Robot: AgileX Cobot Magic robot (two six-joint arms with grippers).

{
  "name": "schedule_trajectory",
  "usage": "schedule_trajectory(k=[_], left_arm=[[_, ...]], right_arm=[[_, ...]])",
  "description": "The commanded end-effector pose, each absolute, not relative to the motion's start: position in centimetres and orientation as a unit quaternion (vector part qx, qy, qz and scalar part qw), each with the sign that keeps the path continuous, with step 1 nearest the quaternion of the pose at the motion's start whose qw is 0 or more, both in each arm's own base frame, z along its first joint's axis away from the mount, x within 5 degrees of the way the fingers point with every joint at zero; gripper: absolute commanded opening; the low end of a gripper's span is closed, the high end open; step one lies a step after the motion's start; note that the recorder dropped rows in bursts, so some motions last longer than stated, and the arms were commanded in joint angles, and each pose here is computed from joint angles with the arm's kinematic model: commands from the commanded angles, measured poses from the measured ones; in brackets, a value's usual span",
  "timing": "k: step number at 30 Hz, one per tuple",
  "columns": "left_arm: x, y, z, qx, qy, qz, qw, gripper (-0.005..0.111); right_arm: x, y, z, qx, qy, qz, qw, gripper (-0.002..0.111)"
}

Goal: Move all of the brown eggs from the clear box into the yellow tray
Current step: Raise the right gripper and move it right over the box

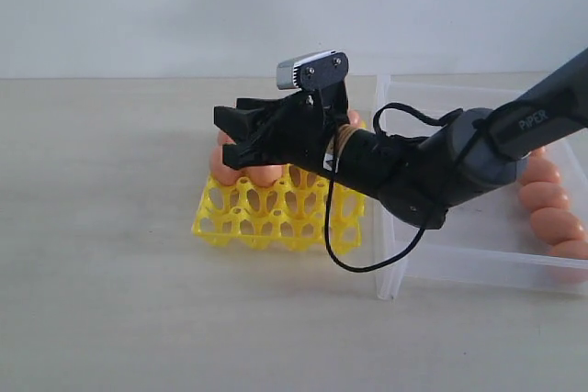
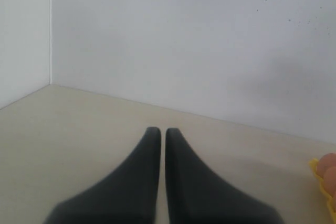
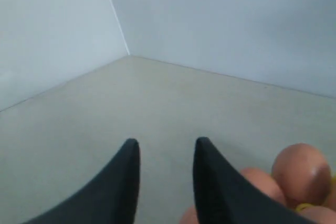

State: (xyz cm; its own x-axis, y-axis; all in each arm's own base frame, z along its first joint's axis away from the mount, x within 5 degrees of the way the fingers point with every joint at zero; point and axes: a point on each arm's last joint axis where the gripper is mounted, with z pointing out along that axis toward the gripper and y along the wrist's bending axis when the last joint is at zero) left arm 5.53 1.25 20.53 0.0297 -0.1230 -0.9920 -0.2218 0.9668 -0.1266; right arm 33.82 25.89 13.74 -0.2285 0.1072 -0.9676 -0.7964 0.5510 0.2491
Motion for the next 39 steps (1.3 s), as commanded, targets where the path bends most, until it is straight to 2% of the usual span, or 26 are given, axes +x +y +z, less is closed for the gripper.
schedule_trajectory(k=[1,2,5,8,11,14,21,26,29,35,37,39], left_arm=[[5.5,1.2,20.6,-0.130,0.691,0.029,0.710,0.004],[5.5,1.2,20.6,-0.130,0.691,0.029,0.710,0.004],[5.5,1.2,20.6,-0.130,0.691,0.029,0.710,0.004],[5.5,1.2,20.6,-0.130,0.691,0.029,0.710,0.004],[5.5,1.2,20.6,-0.130,0.691,0.029,0.710,0.004],[5.5,1.2,20.6,-0.130,0.691,0.029,0.710,0.004],[5.5,1.2,20.6,-0.130,0.691,0.029,0.710,0.004],[5.5,1.2,20.6,-0.130,0.691,0.029,0.710,0.004],[5.5,1.2,20.6,-0.130,0.691,0.029,0.710,0.004],[5.5,1.2,20.6,-0.130,0.691,0.029,0.710,0.004],[5.5,1.2,20.6,-0.130,0.691,0.029,0.710,0.004],[5.5,1.2,20.6,-0.130,0.691,0.029,0.710,0.004]], right_arm=[[33.2,26.1,13.8,-0.266,0.690,0.416,0.529,0.006],[33.1,26.1,13.7,-0.266,0.695,0.424,0.515,-0.001],[32.1,26.6,14.0,-0.317,0.672,0.449,0.497,0.000],[31.2,26.8,15.4,-0.393,0.641,0.432,0.499,0.000],[30.7,26.3,17.0,-0.466,0.640,0.365,0.490,0.000],[30.8,25.0,18.8,-0.503,0.674,0.258,0.476,0.000],[32.4,19.6,22.2,-0.376,0.805,0.004,0.458,0.000],[32.1,16.7,23.1,-0.312,0.849,-0.105,0.414,0.000],[31.4,15.6,22.3,-0.319,0.881,-0.126,0.325,0.000],[29.8,11.5,21.6,-0.272,0.959,-0.014,0.082,0.000],[29.6,10.2,21.5,-0.260,0.965,0.000,0.045,0.000],[30.0,9.0,21.5,-0.237,0.970,-0.004,0.045,0.000]])
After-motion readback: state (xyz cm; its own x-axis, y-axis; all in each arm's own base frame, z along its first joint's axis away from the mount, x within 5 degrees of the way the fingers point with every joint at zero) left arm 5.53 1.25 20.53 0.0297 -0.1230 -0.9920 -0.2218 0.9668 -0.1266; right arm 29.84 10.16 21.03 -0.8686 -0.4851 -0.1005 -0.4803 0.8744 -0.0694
